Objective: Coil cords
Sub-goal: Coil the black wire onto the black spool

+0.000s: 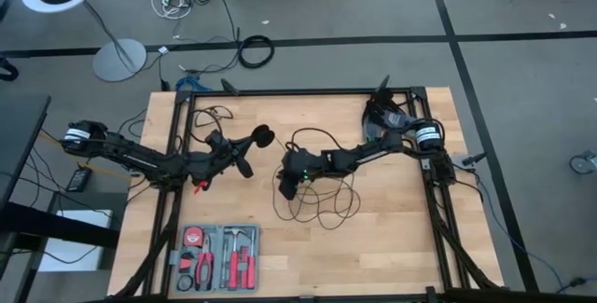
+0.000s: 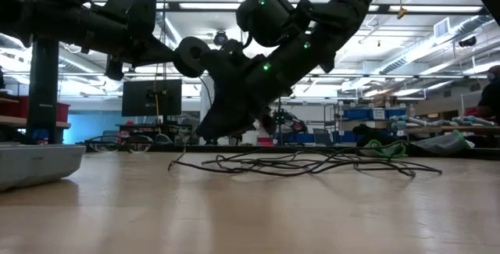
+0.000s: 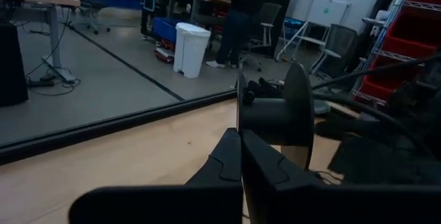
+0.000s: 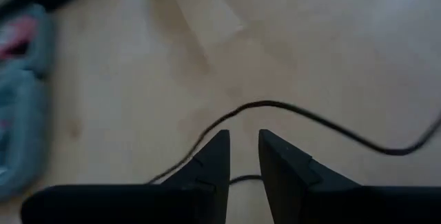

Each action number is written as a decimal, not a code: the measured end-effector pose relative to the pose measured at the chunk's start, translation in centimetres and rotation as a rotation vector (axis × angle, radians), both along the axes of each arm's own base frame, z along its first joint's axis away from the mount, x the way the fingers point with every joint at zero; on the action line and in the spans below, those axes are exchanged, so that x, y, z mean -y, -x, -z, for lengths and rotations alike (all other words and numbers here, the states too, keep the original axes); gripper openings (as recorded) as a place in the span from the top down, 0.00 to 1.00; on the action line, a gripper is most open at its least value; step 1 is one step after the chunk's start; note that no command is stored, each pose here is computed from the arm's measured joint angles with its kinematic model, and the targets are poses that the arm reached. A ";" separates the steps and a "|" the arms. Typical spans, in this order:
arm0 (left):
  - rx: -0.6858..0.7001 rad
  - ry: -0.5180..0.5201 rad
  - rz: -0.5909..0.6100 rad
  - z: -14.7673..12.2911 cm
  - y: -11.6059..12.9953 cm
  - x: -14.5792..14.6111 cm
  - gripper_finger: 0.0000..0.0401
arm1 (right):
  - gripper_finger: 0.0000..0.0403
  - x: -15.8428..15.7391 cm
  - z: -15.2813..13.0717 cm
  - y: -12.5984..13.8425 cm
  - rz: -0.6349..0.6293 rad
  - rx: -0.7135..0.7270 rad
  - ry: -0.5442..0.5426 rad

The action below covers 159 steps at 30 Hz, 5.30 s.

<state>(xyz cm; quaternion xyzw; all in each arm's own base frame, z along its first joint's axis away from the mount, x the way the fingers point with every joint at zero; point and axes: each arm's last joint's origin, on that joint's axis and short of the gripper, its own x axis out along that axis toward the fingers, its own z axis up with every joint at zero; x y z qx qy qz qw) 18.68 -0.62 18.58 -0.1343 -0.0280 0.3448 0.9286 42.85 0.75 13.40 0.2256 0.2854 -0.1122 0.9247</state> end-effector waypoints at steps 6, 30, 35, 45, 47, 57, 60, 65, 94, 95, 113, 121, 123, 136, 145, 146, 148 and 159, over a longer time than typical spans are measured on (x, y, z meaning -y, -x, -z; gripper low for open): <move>0.003 -0.011 -0.026 -0.1 0.0 -0.1 1.00 | 0.76 0.2 -0.4 -0.3 -0.009 0.059 -0.092; 0.028 -0.010 -0.037 -0.4 0.0 -0.1 1.00 | 0.73 1.9 -1.3 -0.8 0.043 0.171 -0.070; 0.033 -0.009 -0.037 -0.4 0.0 -0.1 1.00 | 0.79 2.5 -1.3 -0.8 0.053 0.167 -0.063; 0.050 -0.006 -0.038 -0.6 0.0 -0.1 1.00 | 0.98 2.7 -1.7 -0.9 0.009 0.199 -0.004; 0.050 -0.006 -0.044 -0.6 0.1 -0.1 1.00 | 0.99 2.6 -2.0 -1.0 -0.022 0.222 -0.019; 0.070 -0.010 -0.053 -0.8 0.1 -0.1 1.00 | 1.00 1.7 -3.4 -1.6 -0.309 0.294 -0.160; 0.071 -0.011 -0.054 -0.8 0.1 -0.1 1.00 | 1.00 1.5 -5.1 -2.4 -0.399 0.356 -0.152; 0.069 -0.011 -0.050 -0.8 0.1 -0.1 1.00 | 1.00 1.3 -9.2 -4.0 -0.526 0.471 -0.120; 0.060 -0.011 0.064 -0.7 -0.1 0.1 1.00 | 1.00 4.3 -15.9 -4.8 -0.780 0.722 -0.003; 0.060 -0.011 0.064 -0.7 -0.1 0.1 1.00 | 1.00 4.4 -16.1 -4.8 -0.780 0.741 0.008; 0.115 -0.002 0.087 -1.2 -0.2 0.2 1.00 | 1.00 3.6 -16.7 -5.3 -0.617 0.840 0.306; 0.199 -0.020 0.212 -2.1 -0.2 0.5 1.00 | 1.00 3.3 -16.6 -5.4 -0.571 0.833 0.364; 0.204 -0.020 0.230 -2.1 -0.3 0.5 1.00 | 1.00 3.4 -16.6 -5.4 -0.556 0.831 0.369; 0.227 -0.004 0.343 -2.8 -0.8 0.9 1.00 | 1.00 3.5 -16.7 -5.5 -0.499 0.825 0.466; 0.151 -0.005 0.373 -2.4 -1.1 1.0 1.00 | 1.00 4.5 -16.7 -5.4 -0.465 0.825 0.461; 0.149 -0.007 0.375 -2.4 -1.1 1.0 1.00 | 1.00 4.7 -16.7 -5.4 -0.459 0.822 0.445; 0.133 -0.014 0.375 -2.2 -1.1 1.0 1.00 | 1.00 5.1 -16.6 -5.4 -0.451 0.812 0.411; 0.068 -0.068 0.374 -1.9 -1.1 1.0 1.00 | 1.00 6.6 -17.2 -4.3 -0.556 0.736 0.222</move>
